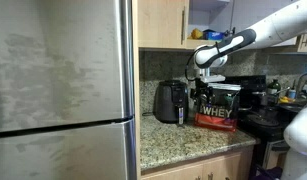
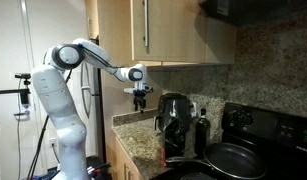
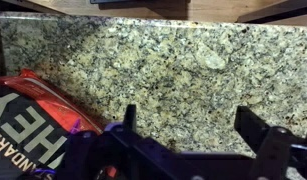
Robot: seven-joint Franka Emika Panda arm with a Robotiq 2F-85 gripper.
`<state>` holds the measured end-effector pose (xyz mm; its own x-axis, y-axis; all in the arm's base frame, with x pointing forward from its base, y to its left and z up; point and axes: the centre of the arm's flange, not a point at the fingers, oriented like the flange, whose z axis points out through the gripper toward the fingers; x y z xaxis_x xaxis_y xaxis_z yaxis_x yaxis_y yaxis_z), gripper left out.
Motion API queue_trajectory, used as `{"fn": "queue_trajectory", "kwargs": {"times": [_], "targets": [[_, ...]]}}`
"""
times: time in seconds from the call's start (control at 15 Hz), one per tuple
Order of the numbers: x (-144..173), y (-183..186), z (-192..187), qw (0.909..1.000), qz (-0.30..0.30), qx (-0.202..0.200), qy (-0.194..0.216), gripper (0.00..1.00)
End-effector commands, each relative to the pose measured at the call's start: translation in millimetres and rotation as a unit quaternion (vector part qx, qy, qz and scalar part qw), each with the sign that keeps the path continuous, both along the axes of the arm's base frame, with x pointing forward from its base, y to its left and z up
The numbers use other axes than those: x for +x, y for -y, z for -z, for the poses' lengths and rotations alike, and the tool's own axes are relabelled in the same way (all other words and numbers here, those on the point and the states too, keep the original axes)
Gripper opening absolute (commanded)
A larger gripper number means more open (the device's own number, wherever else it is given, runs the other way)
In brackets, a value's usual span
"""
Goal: Close the drawer door on the right and pick the bag and move it to the corner
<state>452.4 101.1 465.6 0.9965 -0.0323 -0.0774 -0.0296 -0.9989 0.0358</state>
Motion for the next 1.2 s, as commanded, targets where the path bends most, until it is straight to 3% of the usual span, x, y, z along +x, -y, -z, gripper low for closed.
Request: {"fn": "queue_trajectory", "kwargs": {"times": [0.0, 0.27, 0.33, 0.47, 0.6, 0.87, 0.93, 1.0, 1.13], "targets": [[0, 0, 0, 1.0, 0.0, 0.0, 0.0, 1.0], [9, 0, -2, 0.9919, 0.087, -0.016, 0.091, 1.0], [0, -38, -70, 0.9877, 0.107, -0.008, 0.114, 1.0], [-8, -51, -98, 0.9772, 0.146, -0.008, 0.154, 1.0], [-31, -75, -147, 0.9612, 0.183, -0.003, 0.207, 1.0], [-102, -111, -244, 0.9168, 0.276, 0.026, 0.287, 1.0], [-80, -100, -208, 0.9326, 0.243, 0.03, 0.265, 1.0], [-98, -107, -228, 0.9241, 0.257, 0.036, 0.28, 1.0], [-118, -111, -244, 0.9165, 0.267, 0.041, 0.295, 1.0]]}}
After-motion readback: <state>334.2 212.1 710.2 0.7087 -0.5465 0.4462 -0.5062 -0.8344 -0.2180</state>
